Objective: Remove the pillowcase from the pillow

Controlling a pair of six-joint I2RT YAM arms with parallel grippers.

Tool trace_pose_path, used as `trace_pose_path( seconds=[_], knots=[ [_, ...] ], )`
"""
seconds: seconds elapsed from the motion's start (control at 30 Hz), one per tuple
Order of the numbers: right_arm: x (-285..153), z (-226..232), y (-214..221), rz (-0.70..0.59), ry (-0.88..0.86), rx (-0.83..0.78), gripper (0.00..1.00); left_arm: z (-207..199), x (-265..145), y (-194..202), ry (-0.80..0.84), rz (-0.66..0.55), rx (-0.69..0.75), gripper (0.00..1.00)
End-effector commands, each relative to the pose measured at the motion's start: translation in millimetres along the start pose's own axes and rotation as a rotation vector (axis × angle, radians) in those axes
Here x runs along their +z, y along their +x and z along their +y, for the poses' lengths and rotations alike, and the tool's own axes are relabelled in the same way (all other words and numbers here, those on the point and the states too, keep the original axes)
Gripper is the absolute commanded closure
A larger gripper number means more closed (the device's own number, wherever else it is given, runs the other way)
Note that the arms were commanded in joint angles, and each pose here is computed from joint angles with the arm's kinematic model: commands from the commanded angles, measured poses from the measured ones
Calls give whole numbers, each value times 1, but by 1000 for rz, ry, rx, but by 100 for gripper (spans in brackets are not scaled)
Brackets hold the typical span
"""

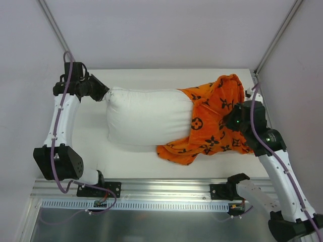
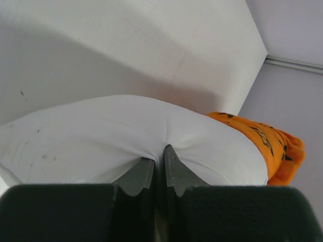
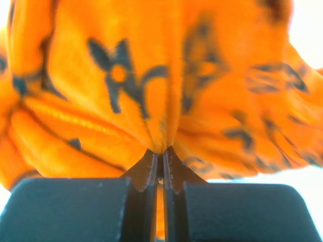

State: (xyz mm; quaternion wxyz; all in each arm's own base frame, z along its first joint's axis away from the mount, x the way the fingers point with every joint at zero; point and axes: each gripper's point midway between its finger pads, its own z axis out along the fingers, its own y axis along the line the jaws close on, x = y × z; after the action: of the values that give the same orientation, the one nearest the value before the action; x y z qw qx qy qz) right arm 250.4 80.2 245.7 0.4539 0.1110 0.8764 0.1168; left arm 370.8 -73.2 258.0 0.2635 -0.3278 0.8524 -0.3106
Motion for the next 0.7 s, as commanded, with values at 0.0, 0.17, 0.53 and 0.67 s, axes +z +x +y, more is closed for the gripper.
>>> trace_pose_path(
  seconds=[0.0,0.17,0.53,0.67],
  knots=[
    [-36,-61,-30,-133,228,26,99,-15,-50,-40,114,-184,13,100],
    [-51,-88,-36,-182,332,65,99,-18,-73,-51,173,-221,0,100],
    [-172,-117,-73,-524,446,143,99,0,-125,-62,270,-275,-87,100],
    [-168,-113,-60,-449,413,110,99,6,-128,-47,247,-308,-47,100]
  ],
)
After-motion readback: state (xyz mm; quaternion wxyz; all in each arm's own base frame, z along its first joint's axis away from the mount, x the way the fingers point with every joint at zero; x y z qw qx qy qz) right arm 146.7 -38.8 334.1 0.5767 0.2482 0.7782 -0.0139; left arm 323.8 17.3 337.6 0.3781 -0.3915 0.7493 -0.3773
